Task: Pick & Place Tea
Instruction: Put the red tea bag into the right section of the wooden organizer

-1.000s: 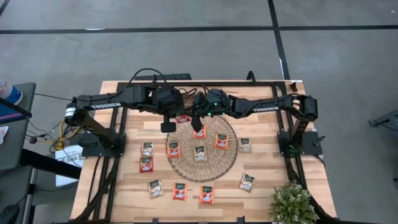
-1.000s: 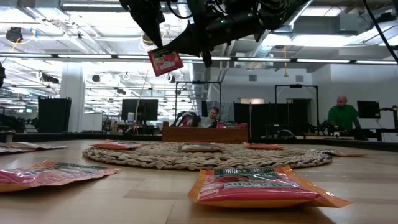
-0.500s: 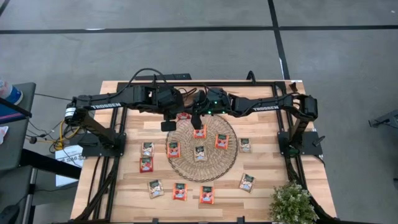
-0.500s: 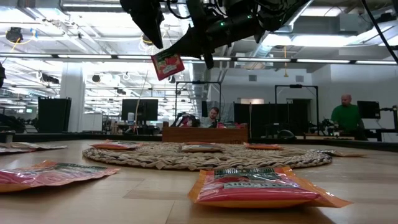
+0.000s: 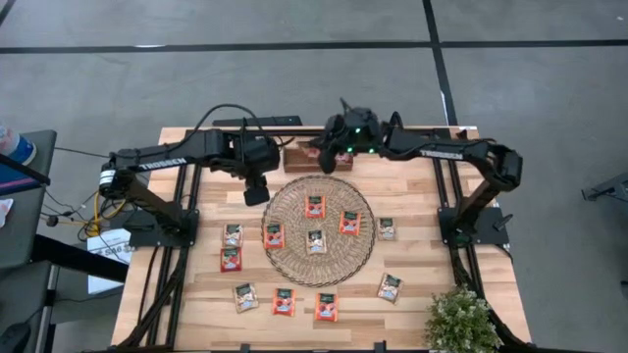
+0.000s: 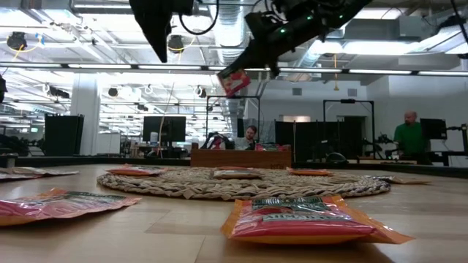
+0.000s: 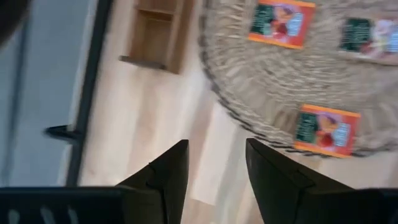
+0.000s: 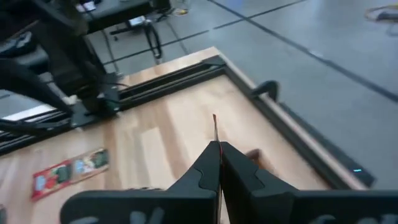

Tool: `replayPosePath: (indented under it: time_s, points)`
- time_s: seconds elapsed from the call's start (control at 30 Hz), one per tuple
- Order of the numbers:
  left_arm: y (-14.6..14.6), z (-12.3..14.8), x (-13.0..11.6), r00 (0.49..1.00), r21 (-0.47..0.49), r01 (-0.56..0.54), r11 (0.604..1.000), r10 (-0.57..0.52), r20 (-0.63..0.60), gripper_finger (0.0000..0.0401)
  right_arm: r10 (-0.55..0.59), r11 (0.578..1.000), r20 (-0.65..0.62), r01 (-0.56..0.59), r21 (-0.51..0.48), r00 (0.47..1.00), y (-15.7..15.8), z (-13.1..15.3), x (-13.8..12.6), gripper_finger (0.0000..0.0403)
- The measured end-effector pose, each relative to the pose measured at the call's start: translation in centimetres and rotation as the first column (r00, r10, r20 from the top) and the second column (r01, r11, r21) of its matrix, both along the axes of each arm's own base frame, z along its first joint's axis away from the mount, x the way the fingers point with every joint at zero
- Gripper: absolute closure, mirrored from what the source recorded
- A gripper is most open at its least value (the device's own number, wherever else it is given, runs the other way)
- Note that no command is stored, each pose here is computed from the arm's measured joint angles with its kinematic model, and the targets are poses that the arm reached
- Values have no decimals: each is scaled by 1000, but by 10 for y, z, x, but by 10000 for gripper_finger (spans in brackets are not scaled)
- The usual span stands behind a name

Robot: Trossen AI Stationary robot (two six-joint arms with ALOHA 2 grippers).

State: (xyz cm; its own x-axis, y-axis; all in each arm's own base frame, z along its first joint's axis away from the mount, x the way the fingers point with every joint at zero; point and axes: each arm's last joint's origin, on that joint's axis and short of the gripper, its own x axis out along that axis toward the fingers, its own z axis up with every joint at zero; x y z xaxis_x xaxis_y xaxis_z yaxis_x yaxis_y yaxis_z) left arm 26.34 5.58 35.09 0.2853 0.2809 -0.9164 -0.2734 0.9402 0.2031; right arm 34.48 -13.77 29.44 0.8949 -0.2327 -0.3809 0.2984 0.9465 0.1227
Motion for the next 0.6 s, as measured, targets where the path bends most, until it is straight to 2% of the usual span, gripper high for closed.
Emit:
replayPosePath:
  time_s: [0.13, 0.33, 0.47, 0.6]
  points:
    - [8, 0, 0, 1000, -72, -3, 997, 5, 25, 250, -40, 999, -23, 40, -32, 999, -12, 6, -25, 403]
    - [21, -11, -1, 993, -67, -37, 997, 44, 112, 250, -134, 991, -16, 134, -17, 991, -24, 0, -69, 403]
    - [26, -32, -9, 977, -118, -18, 993, 43, 209, 250, -158, 987, 120, 156, 31, 980, -24, -9, -89, 403]
    - [27, -56, -22, 962, -193, -28, 981, 79, 262, 250, -177, 983, 199, 163, 86, 964, -19, -30, -93, 403]
